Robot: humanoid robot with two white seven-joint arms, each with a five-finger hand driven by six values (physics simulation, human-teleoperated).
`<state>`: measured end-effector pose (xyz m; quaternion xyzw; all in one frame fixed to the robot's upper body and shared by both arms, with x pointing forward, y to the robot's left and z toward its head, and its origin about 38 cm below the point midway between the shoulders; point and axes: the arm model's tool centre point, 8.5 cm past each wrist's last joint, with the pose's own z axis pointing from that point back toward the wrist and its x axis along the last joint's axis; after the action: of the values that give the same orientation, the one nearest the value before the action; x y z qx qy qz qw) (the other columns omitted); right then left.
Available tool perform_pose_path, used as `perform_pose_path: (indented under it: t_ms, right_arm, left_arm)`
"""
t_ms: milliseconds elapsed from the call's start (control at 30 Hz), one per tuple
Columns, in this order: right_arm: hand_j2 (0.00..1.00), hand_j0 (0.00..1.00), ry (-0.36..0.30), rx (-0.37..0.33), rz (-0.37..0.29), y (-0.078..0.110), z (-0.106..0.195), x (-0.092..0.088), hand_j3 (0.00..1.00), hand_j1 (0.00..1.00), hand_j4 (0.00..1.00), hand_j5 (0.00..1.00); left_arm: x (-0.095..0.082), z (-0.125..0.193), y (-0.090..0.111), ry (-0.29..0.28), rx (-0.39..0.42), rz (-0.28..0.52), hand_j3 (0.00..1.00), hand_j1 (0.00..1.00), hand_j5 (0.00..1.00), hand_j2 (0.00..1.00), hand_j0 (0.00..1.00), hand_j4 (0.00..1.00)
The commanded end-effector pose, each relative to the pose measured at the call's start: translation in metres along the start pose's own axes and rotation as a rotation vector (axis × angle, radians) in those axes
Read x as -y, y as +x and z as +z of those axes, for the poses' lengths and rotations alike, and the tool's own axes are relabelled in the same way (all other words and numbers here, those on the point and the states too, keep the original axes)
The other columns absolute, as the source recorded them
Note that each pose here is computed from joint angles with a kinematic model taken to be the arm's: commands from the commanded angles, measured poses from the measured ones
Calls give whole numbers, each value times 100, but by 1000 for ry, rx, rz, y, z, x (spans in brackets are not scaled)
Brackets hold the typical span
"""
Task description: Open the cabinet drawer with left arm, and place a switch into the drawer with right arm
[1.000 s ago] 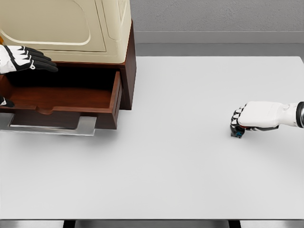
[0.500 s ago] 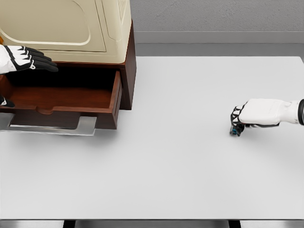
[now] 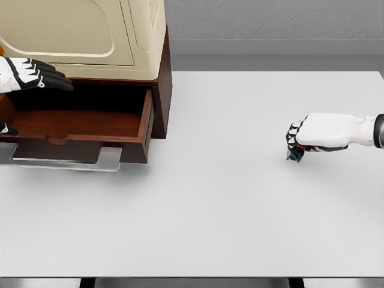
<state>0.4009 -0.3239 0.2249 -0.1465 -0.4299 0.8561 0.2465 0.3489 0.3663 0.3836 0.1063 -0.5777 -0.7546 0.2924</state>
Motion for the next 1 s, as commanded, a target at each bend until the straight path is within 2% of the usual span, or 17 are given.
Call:
perform_pose_path:
  t_ms: [0,233,333,433,567,733,967]
  right_arm:
    - [29,29,-6,1,-4,0,0,1,29,29,29,29]
    - [28,28,-62,12,19,0,0,26,28,28,28,28]
    - [28,28,-101,34,79,10,1,49,28,28,28,28]
    - [27,27,-151,39,126,11,0,76,27,27,27,27]
    - [27,27,-204,70,167,18,-10,103,27,27,27,27]
    - [26,26,-220,147,237,39,-35,134,26,26,26,26]
    - [26,26,-247,215,333,64,-50,171,26,26,26,26]
  left_arm:
    - [0,0,0,4,-1,6,100,100,100,100,100,100]
    - [0,1,0,4,-2,6,100,100,100,100,100,100]
    - [0,1,-1,4,-4,7,100,100,100,100,100,100]
    - [0,1,0,4,-2,6,100,100,100,100,100,100]
    - [0,1,-1,5,-2,7,100,100,100,100,100,100]
    - [0,1,-1,4,-4,6,100,100,100,100,100,100]
    - [0,1,-1,4,-4,6,100,100,100,100,100,100]
